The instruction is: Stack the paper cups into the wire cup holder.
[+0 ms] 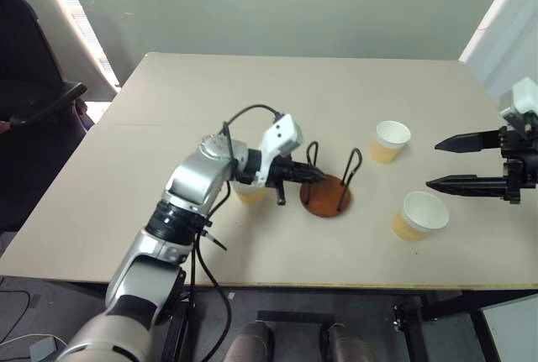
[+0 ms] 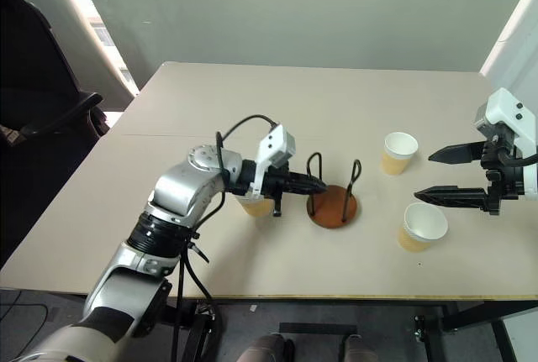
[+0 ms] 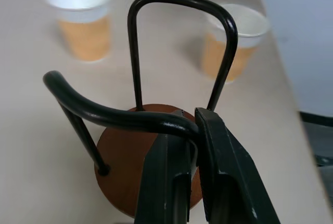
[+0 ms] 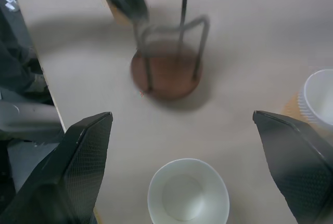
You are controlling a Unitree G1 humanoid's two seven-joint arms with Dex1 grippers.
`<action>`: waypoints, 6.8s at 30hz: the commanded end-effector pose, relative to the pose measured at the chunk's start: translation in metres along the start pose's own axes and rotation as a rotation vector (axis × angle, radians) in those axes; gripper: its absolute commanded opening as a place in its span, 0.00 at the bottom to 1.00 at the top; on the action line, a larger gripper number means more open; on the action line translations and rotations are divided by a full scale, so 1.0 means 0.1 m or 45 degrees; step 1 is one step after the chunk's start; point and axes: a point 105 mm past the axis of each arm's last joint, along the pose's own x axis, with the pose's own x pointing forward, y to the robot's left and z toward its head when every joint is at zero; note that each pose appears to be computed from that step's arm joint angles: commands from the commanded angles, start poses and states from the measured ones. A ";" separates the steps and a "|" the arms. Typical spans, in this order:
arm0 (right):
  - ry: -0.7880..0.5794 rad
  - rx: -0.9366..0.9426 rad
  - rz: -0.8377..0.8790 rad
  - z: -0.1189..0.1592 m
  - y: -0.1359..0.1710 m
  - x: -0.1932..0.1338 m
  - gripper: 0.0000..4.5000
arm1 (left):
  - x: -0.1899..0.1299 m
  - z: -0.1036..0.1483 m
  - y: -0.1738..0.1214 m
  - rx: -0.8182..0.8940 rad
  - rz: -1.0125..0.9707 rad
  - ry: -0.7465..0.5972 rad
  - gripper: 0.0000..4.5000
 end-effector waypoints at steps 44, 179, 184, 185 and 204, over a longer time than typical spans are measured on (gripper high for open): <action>0.025 -0.306 -0.024 0.34 -0.74 0.65 1.00 | -0.65 0.44 0.01 0.174 0.178 -0.069 0.82; -0.260 -0.304 0.323 1.02 0.34 0.58 0.76 | -1.02 -0.46 0.32 0.700 0.161 0.808 0.28; -0.259 -0.294 0.259 0.91 0.20 0.58 0.76 | -0.98 -0.35 0.29 0.731 0.106 0.744 0.01; -0.261 -0.293 0.255 0.89 0.18 0.58 0.76 | -0.98 -0.32 0.28 0.735 0.095 0.733 0.01; -0.353 -0.284 0.177 0.57 0.10 0.22 0.76 | -1.00 0.69 -0.06 0.804 -0.177 0.496 0.01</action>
